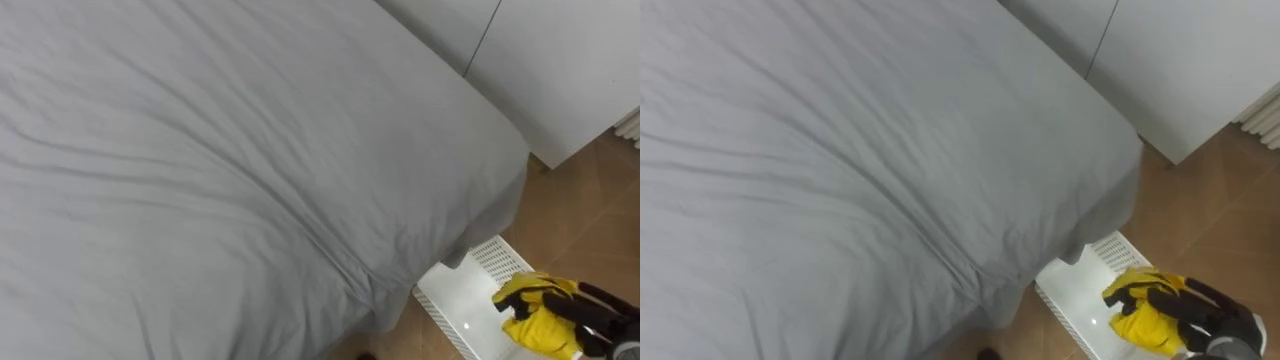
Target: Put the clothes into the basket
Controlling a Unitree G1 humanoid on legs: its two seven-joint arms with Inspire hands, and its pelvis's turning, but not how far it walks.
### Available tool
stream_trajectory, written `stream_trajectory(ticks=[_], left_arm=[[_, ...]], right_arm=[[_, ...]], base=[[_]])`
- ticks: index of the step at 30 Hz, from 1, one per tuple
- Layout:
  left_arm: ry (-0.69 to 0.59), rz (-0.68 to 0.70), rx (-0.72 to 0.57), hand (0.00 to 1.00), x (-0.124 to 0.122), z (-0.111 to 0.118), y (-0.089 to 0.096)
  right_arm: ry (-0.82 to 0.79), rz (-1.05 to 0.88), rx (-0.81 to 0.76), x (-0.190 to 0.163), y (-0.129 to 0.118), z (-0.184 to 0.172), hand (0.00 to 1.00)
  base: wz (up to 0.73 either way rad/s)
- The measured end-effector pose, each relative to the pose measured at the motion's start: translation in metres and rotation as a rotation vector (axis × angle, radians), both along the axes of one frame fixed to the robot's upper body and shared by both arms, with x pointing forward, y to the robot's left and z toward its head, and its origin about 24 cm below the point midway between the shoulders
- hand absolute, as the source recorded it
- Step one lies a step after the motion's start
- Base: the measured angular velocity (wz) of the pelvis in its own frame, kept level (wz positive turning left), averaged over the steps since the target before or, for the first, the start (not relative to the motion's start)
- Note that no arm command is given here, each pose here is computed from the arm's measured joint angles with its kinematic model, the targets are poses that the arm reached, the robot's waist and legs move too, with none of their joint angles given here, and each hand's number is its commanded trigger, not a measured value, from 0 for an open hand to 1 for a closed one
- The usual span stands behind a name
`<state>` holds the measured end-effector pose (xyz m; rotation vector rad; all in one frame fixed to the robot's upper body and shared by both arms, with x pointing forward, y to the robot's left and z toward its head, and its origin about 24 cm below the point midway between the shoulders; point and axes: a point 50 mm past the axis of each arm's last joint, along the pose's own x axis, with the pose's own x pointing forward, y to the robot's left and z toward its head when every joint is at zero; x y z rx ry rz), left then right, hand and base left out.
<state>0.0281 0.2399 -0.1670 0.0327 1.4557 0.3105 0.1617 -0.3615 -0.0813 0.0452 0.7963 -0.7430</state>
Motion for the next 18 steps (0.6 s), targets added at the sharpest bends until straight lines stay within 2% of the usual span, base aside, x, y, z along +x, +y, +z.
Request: stream_trajectory(ticks=[18], left_arm=[[-0.011,-0.037,0.004,0.0,0.0081,0.0007,0.0004]], right_arm=[[-0.005,0.018,-0.009,0.0033,0.0022,0.0003,0.0]], base=[[0.06]])
